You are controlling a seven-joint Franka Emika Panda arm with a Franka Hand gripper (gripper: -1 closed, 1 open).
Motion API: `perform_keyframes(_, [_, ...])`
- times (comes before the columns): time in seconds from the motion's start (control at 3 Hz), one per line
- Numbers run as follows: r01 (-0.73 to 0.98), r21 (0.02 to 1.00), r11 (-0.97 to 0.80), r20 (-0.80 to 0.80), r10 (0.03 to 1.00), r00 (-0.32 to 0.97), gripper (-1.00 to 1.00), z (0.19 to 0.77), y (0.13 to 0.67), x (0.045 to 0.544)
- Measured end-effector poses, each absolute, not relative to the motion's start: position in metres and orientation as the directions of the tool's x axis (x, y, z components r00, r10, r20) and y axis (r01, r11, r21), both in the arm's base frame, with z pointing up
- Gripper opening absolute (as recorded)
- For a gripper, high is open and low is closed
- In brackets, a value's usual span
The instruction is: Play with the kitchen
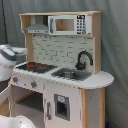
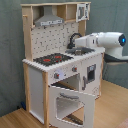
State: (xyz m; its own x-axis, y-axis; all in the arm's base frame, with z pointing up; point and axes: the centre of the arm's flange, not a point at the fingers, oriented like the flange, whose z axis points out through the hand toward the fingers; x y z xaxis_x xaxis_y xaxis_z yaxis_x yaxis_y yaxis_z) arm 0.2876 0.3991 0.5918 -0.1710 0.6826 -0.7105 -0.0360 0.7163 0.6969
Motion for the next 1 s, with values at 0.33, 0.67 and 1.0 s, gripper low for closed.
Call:
perform_keyframes(0.33, [-0.031,0.69,0.723,-0.715,0.674,-0.187,1.0,0.568,0.418,0.262])
perform_keyframes(0.67, [-0.025,0.68,0.732,-0.722,0.663,-0.198,1.0,0.543,0.434,0.236])
perform_keyframes(1.0, [-0.019,0.67,0.742,-0.73,0.653,-0.203,1.0,0.516,0.446,0.21])
